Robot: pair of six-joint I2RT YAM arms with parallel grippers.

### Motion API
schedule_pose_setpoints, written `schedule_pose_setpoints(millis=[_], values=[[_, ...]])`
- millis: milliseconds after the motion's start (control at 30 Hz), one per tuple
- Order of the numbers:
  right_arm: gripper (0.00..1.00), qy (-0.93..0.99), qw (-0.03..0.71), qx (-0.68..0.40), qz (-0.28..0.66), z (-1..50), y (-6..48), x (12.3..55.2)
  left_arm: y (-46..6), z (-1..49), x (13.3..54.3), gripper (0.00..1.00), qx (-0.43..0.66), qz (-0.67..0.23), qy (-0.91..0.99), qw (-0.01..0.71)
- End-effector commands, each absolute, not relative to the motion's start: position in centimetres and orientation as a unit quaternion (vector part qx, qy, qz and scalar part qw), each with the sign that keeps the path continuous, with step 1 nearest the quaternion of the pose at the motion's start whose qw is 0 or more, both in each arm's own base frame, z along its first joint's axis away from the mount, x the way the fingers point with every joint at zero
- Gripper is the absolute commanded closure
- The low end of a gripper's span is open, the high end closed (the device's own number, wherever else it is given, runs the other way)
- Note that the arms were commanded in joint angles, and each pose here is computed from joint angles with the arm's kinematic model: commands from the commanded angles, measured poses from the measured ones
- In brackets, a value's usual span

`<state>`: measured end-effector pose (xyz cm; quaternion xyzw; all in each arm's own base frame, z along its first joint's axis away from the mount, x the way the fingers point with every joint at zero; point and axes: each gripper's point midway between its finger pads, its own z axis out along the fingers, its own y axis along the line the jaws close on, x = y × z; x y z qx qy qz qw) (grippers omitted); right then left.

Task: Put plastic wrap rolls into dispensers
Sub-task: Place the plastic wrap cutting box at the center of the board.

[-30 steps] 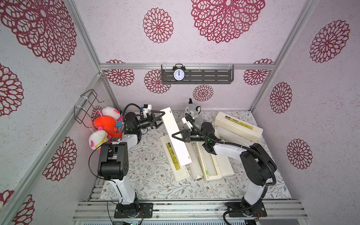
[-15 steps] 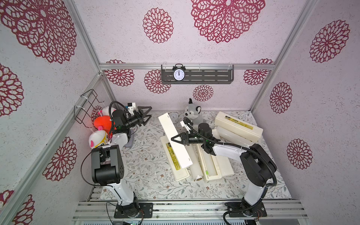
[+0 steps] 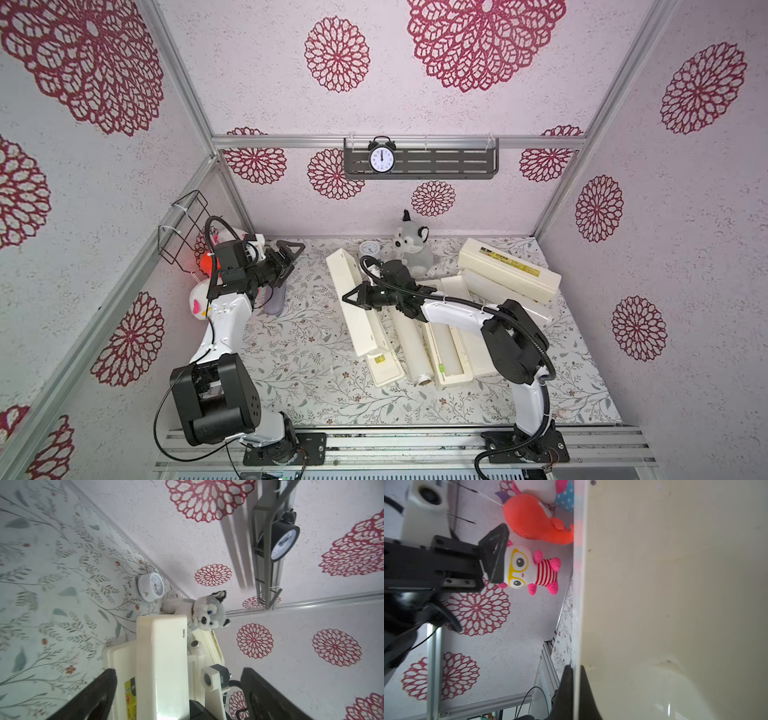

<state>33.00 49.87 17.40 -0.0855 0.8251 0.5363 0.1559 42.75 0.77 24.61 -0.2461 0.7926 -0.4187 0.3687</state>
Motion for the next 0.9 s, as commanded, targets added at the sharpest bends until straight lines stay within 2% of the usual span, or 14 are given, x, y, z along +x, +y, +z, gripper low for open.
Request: schedule_pose_setpoints(millis=[0, 200, 400, 633, 700, 767, 867], values=[[1.0, 0.835, 0.181, -0.095, 0.51, 18.0, 52.3, 32.8, 2.5, 21.7, 40.9, 0.02, -0.282, -0.381, 0.809, 0.349], [1.0, 0.863, 0.177, -0.072, 0.468, 15.1, 55.5, 32.9, 3.7, 20.9, 40.1, 0.02, -0.308, -0.387, 0.794, 0.353], [1.0, 0.89, 0.2, -0.008, 0.409, 11.8, 54.8, 34.5, 3.8, 20.4, 39.8, 0.02, -0.309, -0.376, 0.802, 0.347], [1.0, 0.904, 0.226, 0.016, 0.364, 10.1, 54.5, 35.3, 3.9, 19.9, 39.8, 0.02, -0.313, -0.373, 0.804, 0.342], [0.7, 0.901, 0.225, 0.007, 0.372, 10.3, 54.9, 35.3, 3.9, 19.6, 39.7, 0.02, -0.312, -0.37, 0.807, 0.339], [0.57, 0.894, 0.229, -0.005, 0.386, 11.2, 55.2, 35.2, 3.9, 19.3, 39.7, 0.02, -0.313, -0.367, 0.81, 0.334], [0.47, 0.881, 0.245, -0.029, 0.403, 13.3, 55.4, 35.3, 3.8, 18.9, 39.7, 0.02, -0.313, -0.363, 0.813, 0.331]])
